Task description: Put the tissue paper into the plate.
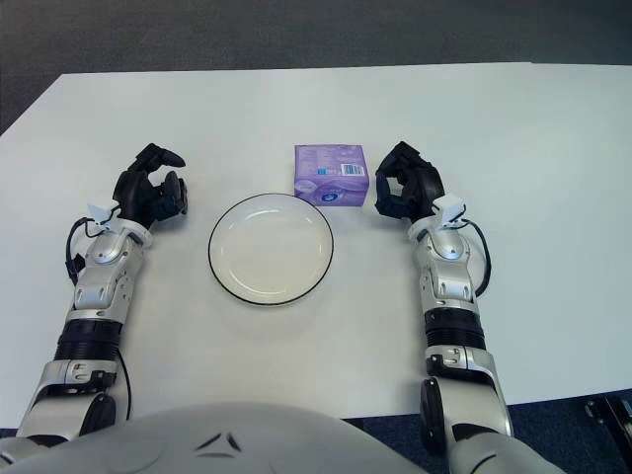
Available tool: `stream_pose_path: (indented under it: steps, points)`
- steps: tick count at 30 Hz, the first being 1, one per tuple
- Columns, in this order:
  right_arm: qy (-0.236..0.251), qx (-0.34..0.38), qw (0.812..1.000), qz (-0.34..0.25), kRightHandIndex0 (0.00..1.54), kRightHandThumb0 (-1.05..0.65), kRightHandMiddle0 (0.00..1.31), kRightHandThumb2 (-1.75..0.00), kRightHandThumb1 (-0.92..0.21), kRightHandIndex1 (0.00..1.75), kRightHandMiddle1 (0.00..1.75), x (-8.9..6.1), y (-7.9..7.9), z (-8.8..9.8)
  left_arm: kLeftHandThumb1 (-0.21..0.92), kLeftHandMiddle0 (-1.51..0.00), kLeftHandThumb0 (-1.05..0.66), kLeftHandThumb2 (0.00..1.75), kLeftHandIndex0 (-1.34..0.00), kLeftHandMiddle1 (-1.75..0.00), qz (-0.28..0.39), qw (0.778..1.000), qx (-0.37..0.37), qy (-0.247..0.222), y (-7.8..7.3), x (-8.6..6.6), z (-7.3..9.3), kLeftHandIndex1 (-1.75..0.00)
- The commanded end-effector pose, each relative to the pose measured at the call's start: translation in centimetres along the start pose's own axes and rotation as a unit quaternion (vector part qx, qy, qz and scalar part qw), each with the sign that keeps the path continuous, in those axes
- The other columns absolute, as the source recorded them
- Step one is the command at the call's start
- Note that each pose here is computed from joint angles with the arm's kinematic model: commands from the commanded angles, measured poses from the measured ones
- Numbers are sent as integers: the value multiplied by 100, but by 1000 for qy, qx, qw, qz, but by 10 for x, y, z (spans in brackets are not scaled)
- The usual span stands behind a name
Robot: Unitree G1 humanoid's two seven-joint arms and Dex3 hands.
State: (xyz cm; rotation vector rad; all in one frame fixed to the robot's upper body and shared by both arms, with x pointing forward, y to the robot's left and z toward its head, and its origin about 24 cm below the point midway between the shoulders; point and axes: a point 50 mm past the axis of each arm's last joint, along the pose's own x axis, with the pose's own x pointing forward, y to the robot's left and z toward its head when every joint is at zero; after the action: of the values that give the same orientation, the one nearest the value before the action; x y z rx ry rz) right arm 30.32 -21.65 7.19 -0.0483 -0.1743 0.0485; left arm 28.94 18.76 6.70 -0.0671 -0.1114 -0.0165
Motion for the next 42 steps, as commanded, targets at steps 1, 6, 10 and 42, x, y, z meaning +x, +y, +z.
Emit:
stream_pose_path:
  steps: [1, 6, 10, 42]
  points:
    - [120, 62, 990, -27, 124, -43, 49, -112, -48, 175, 175, -50, 17, -66, 48, -125, -43, 111, -48, -175, 35, 988, -59, 140, -9, -55, -74, -175]
    - [116, 64, 991, -32, 124, -43, 49, -112, -47, 175, 175, -49, 17, -65, 48, -125, -43, 111, -49, -175, 35, 988, -59, 138, -9, -55, -74, -175]
    - [104, 60, 992, -38, 124, -44, 50, -113, -46, 175, 175, -47, 15, -60, 48, -125, -43, 112, -49, -175, 36, 988, -62, 137, -9, -55, -74, -175]
    - [-90, -129, 987, -29, 103, -46, 56, -123, -38, 175, 175, -11, 18, 41, 49, -126, -43, 111, -48, -175, 38, 988, -61, 133, -10, -54, -76, -175]
